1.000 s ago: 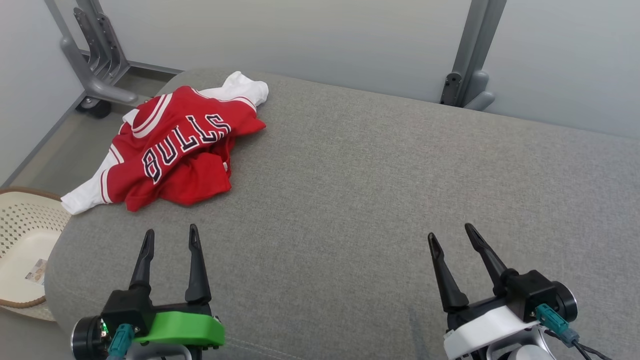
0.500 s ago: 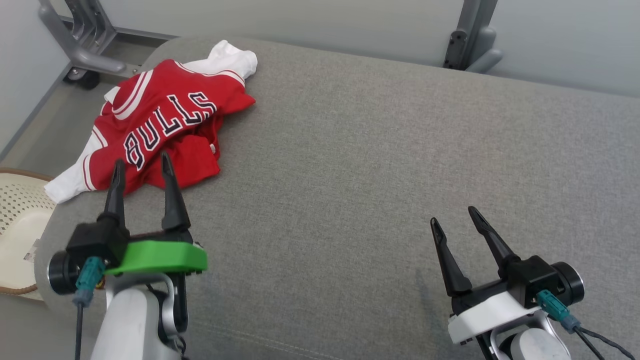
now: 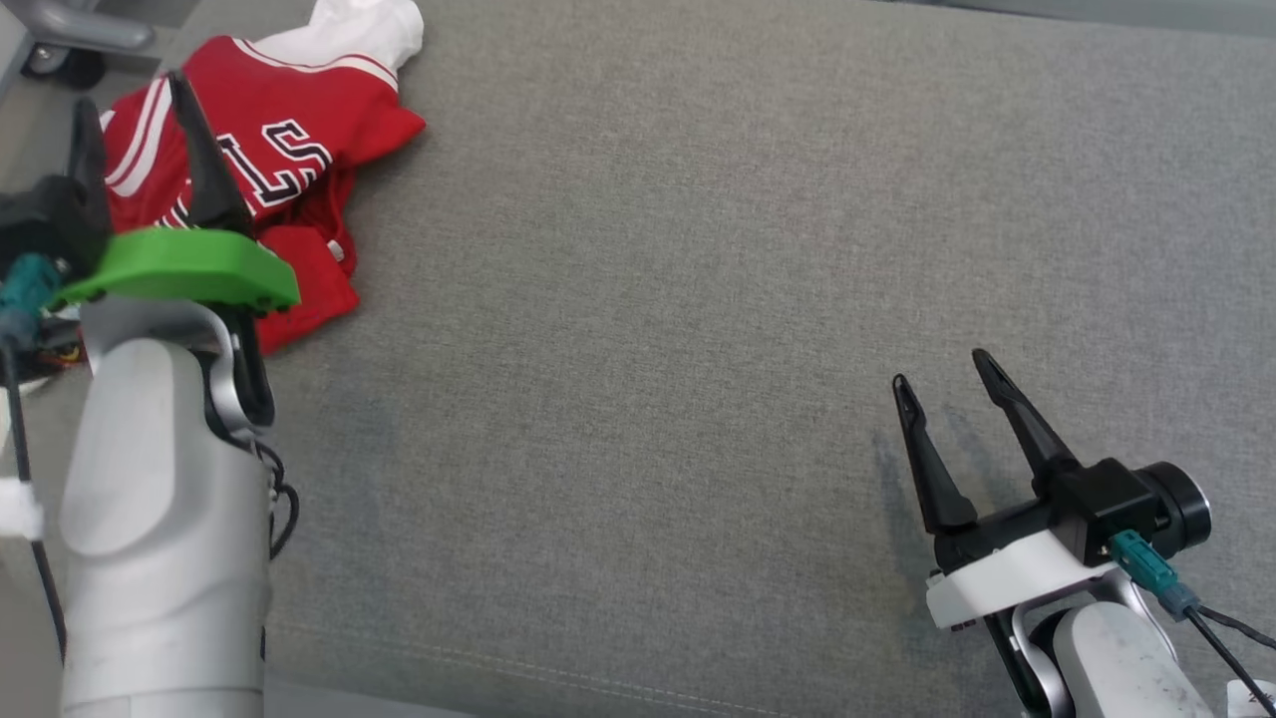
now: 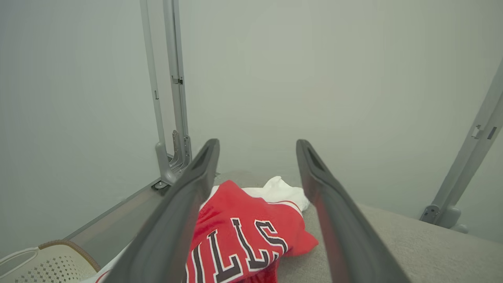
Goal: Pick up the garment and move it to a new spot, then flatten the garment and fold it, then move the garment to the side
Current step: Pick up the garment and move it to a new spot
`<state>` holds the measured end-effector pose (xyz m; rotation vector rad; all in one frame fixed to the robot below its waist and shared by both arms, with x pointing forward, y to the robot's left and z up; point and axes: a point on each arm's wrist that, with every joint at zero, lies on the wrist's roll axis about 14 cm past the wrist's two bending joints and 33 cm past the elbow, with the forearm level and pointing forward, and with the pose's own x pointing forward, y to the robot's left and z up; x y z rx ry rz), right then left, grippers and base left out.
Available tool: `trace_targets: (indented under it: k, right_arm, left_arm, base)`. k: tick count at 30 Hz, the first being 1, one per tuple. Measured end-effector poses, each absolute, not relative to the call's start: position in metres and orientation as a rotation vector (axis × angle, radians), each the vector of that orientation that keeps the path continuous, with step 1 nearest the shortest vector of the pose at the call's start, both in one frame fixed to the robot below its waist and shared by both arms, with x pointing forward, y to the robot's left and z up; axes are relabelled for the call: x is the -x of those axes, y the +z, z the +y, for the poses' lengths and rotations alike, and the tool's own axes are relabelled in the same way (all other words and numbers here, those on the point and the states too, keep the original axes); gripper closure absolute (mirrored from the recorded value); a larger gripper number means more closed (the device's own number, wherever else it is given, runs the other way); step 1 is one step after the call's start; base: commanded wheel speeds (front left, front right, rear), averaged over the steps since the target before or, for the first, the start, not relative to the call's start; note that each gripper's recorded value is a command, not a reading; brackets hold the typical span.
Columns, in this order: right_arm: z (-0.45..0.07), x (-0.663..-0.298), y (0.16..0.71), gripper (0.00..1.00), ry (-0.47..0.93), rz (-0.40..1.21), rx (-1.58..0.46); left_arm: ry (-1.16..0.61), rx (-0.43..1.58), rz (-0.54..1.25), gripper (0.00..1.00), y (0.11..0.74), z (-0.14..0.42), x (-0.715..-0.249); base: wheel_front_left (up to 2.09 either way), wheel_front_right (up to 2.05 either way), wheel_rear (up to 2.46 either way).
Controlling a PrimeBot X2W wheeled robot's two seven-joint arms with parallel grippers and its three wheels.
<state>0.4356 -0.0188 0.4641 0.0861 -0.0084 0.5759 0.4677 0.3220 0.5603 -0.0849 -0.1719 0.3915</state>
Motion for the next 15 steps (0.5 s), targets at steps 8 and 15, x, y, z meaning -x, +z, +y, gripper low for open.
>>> trace_targets:
  k: [8, 15]
  right_arm:
    - [-0.03, -0.455, 0.438, 0.0, 0.544, 0.035, -0.096]
    - [-0.039, -0.471, 0.413, 0.0, 0.523, 0.069, -0.093]
  left_arm:
    - [0.373, 0.142, 0.099, 0.0, 0.514, 0.335, -0.526]
    - [0.424, 0.13, 0.299, 0.0, 0.477, 0.355, -0.557]
  base:
    - [0.0, 0.0, 0.0]
    - [0.0, 0.0, 0.0]
